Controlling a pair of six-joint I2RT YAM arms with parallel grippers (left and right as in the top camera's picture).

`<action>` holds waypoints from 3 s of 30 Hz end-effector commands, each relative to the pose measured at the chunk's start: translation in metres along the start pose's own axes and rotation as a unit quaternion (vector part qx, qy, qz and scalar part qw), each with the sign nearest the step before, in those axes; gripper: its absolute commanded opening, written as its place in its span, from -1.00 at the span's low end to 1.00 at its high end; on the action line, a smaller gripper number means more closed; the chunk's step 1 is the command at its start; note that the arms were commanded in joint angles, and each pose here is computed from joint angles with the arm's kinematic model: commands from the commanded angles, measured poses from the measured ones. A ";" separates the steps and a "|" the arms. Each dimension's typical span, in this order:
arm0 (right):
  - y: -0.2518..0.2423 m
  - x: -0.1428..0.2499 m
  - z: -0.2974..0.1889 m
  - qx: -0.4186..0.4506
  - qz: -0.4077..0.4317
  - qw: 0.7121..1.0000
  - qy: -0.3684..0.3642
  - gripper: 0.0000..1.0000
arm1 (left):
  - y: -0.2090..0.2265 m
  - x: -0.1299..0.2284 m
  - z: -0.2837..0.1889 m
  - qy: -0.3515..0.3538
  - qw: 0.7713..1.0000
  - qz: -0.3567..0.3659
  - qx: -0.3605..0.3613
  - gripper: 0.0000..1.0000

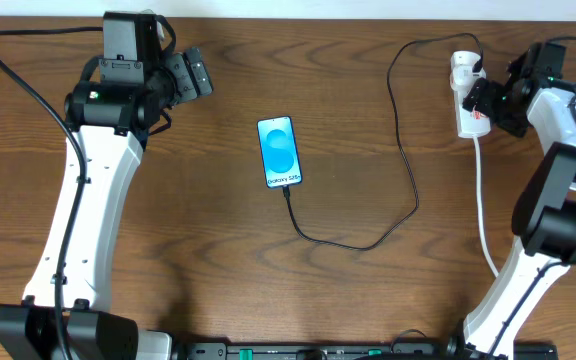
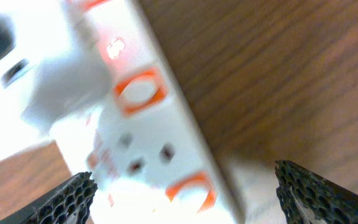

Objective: Plug charger to phone and switch on socket

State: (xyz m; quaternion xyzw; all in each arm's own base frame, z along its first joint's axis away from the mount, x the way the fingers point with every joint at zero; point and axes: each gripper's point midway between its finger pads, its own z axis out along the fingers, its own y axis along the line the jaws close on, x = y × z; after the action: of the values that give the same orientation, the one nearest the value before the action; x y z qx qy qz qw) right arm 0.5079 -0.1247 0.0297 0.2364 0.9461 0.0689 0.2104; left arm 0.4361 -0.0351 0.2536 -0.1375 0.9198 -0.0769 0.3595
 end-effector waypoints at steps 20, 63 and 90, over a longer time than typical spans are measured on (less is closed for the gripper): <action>0.066 0.130 -0.393 -0.109 -0.164 0.972 -0.129 0.99 | 0.002 -0.003 -0.004 -0.007 1.000 0.002 -0.005 0.93; 0.074 0.219 -0.338 -0.163 -0.354 0.764 -0.515 0.99 | 0.002 -0.003 -0.004 -0.007 1.000 0.002 -0.005 0.92; 0.030 0.222 -0.224 -0.095 -0.266 0.822 -0.494 0.99 | 0.002 -0.004 -0.004 -0.007 1.000 0.002 -0.005 0.92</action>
State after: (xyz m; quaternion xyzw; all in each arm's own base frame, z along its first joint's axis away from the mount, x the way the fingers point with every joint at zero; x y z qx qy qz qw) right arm 0.2464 0.0023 0.1581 -0.0407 0.7306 -0.0157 0.6814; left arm 0.4361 -0.0351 0.2536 -0.1375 0.9198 -0.0769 0.3593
